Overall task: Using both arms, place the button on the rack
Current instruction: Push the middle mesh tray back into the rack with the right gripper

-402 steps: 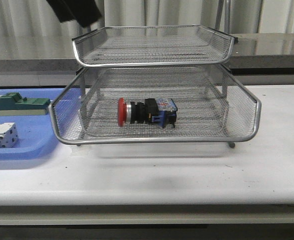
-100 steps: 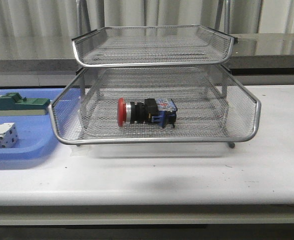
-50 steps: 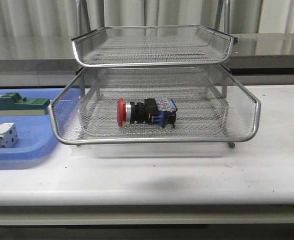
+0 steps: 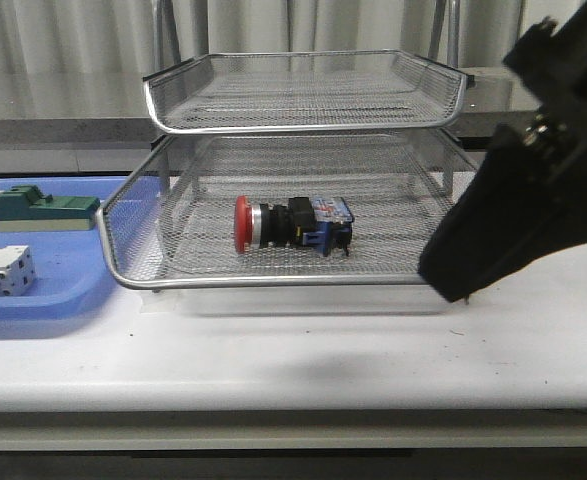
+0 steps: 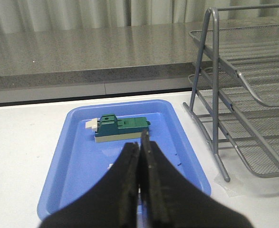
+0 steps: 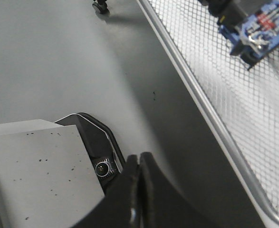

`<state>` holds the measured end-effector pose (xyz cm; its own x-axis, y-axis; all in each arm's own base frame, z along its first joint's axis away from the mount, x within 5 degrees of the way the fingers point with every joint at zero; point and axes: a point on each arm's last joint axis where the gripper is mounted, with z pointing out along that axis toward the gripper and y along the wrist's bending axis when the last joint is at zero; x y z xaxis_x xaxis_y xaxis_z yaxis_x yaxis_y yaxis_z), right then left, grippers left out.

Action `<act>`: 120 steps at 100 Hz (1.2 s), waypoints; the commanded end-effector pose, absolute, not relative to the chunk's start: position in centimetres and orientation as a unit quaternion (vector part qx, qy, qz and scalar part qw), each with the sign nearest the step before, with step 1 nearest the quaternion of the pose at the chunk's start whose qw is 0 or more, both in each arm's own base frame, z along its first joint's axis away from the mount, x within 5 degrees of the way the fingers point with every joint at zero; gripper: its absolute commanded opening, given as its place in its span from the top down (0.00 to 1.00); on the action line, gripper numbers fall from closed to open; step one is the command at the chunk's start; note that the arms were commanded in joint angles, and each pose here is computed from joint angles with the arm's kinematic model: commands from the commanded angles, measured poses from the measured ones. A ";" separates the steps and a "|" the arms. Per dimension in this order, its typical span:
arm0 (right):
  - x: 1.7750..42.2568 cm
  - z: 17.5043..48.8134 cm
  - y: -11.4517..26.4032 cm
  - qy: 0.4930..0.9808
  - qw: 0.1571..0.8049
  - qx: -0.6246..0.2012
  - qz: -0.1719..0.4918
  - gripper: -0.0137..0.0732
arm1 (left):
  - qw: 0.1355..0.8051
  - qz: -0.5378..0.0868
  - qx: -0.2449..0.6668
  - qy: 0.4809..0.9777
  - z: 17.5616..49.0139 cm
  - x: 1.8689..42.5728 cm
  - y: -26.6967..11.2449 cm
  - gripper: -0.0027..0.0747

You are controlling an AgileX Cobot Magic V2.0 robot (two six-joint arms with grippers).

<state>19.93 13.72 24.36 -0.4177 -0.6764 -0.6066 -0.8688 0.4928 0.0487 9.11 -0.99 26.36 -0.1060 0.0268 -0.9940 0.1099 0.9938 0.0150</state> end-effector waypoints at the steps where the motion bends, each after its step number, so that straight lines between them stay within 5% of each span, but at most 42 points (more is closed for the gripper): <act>1: 20.7 25.1 14.9 0.804 0.312 -0.480 0.162 0.92 | 0.698 -0.026 0.025 0.715 27.8 9.2 -0.7 0.99; 45: 22.3 21.4 18.0 0.789 0.306 -0.520 0.116 0.92 | 0.698 -0.026 0.025 0.715 27.8 9.2 -0.7 0.99; 120: 32.0 23.3 18.6 0.777 0.362 -0.512 0.045 0.92 | 0.698 -0.026 0.025 0.715 27.8 9.2 -0.7 0.99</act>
<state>30.08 19.05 20.31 -0.2567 -0.8043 -0.5360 -0.8849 0.4186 -0.2044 9.11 -0.99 26.36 -0.1060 0.0268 -0.9940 0.1099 0.9938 0.0150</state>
